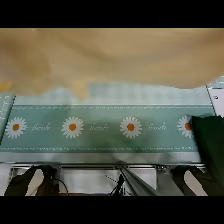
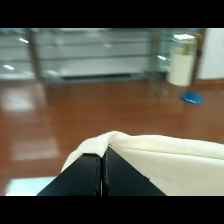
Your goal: Fold the shirts.
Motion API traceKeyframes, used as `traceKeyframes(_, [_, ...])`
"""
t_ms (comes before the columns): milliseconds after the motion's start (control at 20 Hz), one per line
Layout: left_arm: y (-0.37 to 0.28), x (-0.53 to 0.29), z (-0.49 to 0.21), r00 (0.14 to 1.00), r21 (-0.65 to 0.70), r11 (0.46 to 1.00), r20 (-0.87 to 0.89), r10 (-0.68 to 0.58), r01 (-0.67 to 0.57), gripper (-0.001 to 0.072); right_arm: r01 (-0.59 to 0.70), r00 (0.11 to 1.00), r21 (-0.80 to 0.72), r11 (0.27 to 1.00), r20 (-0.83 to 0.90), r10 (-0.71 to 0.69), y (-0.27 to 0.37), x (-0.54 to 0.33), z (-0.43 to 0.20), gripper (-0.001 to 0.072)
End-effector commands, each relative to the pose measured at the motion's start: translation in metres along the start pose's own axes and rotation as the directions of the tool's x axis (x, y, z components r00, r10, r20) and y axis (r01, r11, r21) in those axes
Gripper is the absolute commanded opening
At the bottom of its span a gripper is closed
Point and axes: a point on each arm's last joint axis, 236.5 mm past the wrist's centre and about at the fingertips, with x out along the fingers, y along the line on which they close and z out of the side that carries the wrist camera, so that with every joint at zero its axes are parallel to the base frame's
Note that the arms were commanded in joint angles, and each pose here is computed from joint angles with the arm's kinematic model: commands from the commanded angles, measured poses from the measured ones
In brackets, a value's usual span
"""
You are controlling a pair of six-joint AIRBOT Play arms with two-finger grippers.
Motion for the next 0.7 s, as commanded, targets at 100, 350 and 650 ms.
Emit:
traceKeyframes(100, [-0.002, -0.101, 0.014, 0.990, 0.089, 0.994, 0.131, 0.053, -0.065, 0.0016, 0.024, 1.000, -0.020, 1.000, 0.009, -0.024, 0.020, -0.068, -0.028, 0.0025])
traceKeyframes(350, [0.022, -0.070, -0.069, 0.980, 0.043, 0.997, -0.186, 0.070, -0.064, 0.0016, -0.031, 0.993, 0.021, 0.999, -0.117, 0.034, 0.027, -0.051, -0.062, 0.0025])
traceKeyframes(650, [0.031, 0.059, -0.237, 0.824, -0.091, 0.990, -0.564, 0.042, -0.112, 0.0016, -0.147, 0.929, 0.174, 0.974, -0.315, 0.196, 0.017, 0.082, -0.137, 0.0025])
